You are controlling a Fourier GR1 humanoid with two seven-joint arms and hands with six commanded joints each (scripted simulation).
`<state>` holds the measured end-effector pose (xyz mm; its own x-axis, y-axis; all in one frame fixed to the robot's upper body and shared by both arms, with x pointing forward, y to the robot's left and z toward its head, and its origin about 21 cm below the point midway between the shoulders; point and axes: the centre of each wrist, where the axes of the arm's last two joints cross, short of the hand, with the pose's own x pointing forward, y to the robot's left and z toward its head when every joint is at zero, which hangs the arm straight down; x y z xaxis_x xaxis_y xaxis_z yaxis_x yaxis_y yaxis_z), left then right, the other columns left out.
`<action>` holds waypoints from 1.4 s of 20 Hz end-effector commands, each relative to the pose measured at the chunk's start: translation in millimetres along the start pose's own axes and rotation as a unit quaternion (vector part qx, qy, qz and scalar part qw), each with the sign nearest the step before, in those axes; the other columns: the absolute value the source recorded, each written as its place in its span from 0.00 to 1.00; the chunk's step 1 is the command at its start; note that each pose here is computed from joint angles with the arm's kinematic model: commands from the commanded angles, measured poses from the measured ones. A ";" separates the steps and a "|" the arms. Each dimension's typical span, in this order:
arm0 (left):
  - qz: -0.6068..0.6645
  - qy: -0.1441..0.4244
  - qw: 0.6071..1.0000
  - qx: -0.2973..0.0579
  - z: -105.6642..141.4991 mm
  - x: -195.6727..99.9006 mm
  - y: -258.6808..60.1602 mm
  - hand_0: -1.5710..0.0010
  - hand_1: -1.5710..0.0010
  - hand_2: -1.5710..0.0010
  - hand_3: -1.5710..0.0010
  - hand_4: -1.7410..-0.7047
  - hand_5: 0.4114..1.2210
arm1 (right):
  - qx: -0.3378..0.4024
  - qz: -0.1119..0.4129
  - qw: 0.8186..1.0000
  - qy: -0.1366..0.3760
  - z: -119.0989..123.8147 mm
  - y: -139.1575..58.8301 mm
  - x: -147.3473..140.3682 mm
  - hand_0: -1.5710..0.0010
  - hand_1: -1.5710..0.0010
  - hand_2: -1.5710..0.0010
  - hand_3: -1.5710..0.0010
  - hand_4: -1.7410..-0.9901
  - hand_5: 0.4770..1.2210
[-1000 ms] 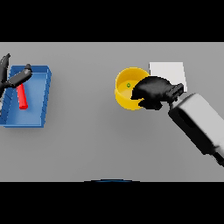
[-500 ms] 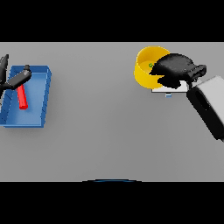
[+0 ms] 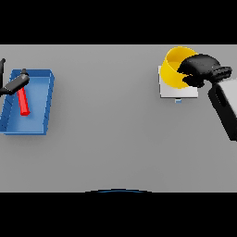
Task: Pick up the red beaker and tilt it to pour out 1 green nut into yellow bowl. Pick up the yellow bowl and place it on the metallic measuring scale.
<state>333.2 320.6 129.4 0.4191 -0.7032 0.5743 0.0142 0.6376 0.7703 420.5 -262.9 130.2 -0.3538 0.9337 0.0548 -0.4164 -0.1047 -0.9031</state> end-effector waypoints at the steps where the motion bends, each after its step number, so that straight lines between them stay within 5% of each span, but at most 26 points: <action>1: -0.003 -0.002 1.000 -0.002 -0.7 1.7 -1.6 1.00 1.00 1.00 1.00 0.89 0.43 | -0.001 -0.005 1.000 0.004 -2.4 3.0 -5.3 0.00 0.00 0.00 0.20 0.02 1.00; 8: -0.002 -0.005 1.000 -0.003 -0.4 1.9 -3.8 1.00 1.00 1.00 1.00 0.91 0.40 | 0.007 -0.016 1.000 0.024 -23.1 27.4 -11.9 0.00 0.03 0.00 0.06 0.02 1.00; 13: 0.000 -0.003 1.000 -0.004 0.1 4.1 -4.1 1.00 1.00 1.00 1.00 0.90 0.40 | 0.007 -0.024 0.999 0.026 -28.3 31.6 -19.1 0.01 0.10 0.00 0.06 0.03 1.00; 15: -0.001 -0.004 1.000 -0.005 -0.9 5.0 -2.9 1.00 1.00 1.00 1.00 0.90 0.41 | 0.018 -0.032 0.999 0.023 -29.3 31.5 -21.5 0.02 0.10 0.00 0.26 0.02 1.00; 16: -0.002 -0.003 1.000 -0.003 0.0 4.3 -3.2 1.00 1.00 1.00 1.00 0.90 0.41 | 0.024 -0.040 0.998 0.033 -30.0 30.9 -22.3 0.02 0.08 0.05 0.35 0.11 1.00; 17: -0.001 -0.004 1.000 -0.005 -2.1 7.5 -3.8 1.00 1.00 1.00 1.00 0.90 0.41 | 0.027 -0.046 0.998 0.039 -30.8 30.0 -22.1 0.03 0.14 0.14 0.42 0.19 0.88; 19: 0.000 0.001 1.000 -0.009 -3.1 3.6 -7.0 1.00 1.00 1.00 1.00 0.89 0.41 | 0.028 -0.055 0.997 0.035 -33.7 31.3 -19.1 0.38 0.45 0.39 0.51 0.32 0.68; 21: 0.001 0.001 1.000 -0.008 -3.7 6.2 -6.3 1.00 1.00 1.00 1.00 0.90 0.41 | 0.037 -0.056 0.997 0.031 -33.6 31.4 -21.7 0.60 0.65 0.56 0.57 0.39 0.55; 24: -0.004 0.001 1.000 -0.005 -6.8 6.2 -4.9 1.00 1.00 1.00 1.00 0.90 0.40 | 0.042 -0.054 0.997 0.025 -32.5 32.9 -25.9 0.80 0.82 0.71 0.64 0.46 0.43; 28: -0.002 0.001 1.000 -0.008 -7.6 8.3 -8.0 1.00 1.00 1.00 1.00 0.90 0.40 | 0.053 -0.046 0.997 0.015 -37.8 32.8 -23.3 0.92 0.93 0.84 0.72 0.53 0.36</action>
<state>343.5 311.9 125.9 0.4212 -0.7055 0.5699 0.0310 0.6392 0.7684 446.6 -275.0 82.9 -0.2852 0.9507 0.1221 -0.5336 -0.0517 -0.8442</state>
